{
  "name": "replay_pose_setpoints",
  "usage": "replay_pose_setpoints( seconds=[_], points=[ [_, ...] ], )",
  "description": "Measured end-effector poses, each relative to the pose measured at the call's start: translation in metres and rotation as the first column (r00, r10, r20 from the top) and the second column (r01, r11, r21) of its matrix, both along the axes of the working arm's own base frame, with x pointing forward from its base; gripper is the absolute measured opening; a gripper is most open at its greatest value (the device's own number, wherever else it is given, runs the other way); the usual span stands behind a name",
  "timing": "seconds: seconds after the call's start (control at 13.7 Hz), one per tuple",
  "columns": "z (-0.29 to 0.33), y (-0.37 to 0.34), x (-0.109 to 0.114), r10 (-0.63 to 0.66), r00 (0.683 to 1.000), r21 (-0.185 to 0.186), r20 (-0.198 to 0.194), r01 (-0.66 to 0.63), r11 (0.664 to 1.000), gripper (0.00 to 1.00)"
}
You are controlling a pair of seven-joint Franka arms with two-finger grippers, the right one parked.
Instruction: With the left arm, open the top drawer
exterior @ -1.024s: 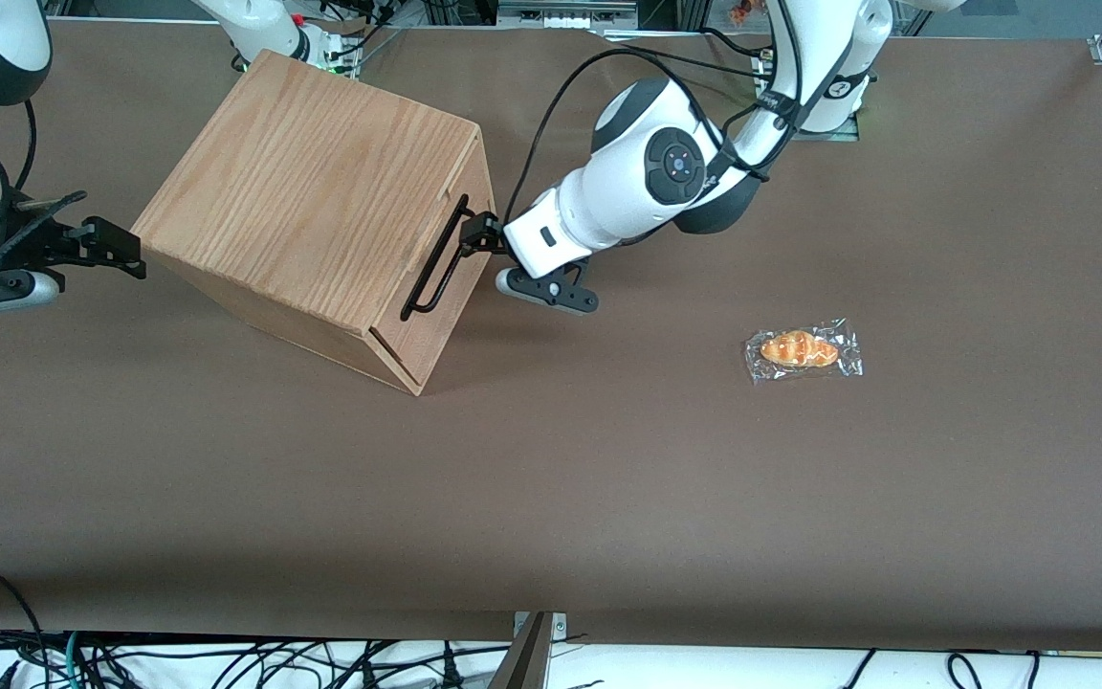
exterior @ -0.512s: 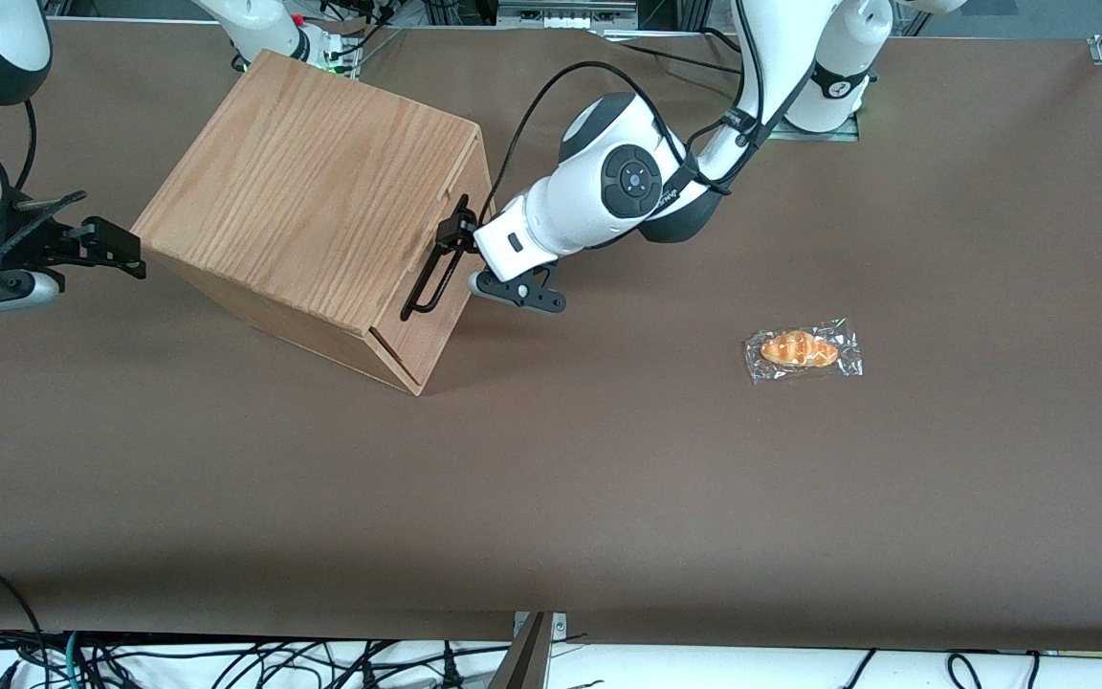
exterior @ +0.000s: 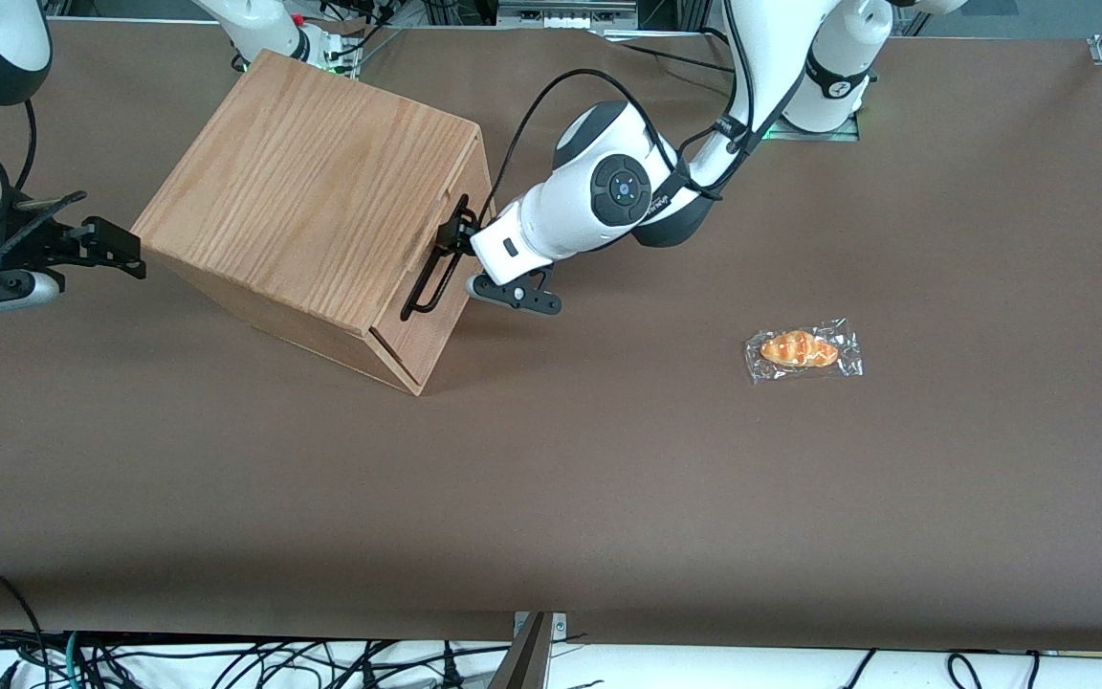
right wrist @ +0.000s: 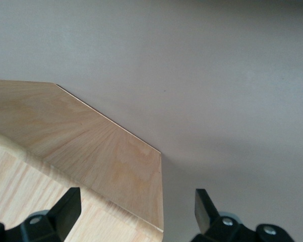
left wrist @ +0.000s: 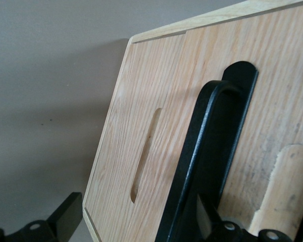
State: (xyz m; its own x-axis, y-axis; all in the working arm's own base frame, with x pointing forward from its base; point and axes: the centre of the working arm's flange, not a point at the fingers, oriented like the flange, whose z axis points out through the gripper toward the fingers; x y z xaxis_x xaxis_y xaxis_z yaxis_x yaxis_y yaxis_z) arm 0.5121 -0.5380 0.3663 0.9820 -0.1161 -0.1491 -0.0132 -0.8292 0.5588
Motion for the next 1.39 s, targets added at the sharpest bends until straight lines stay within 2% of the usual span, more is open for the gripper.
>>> replay_pose_setpoints(
  seconds=[0.15,0.8,1.39],
  points=[
    [-0.005,0.001,0.001,-0.014,1.0,0.023,0.019,0.014,1.0,1.0],
    [-0.006,0.013,0.016,0.001,0.999,0.047,0.049,-0.003,0.999,1.0],
    [-0.006,0.055,0.055,0.063,0.996,0.068,0.07,-0.068,0.995,1.0]
  ],
)
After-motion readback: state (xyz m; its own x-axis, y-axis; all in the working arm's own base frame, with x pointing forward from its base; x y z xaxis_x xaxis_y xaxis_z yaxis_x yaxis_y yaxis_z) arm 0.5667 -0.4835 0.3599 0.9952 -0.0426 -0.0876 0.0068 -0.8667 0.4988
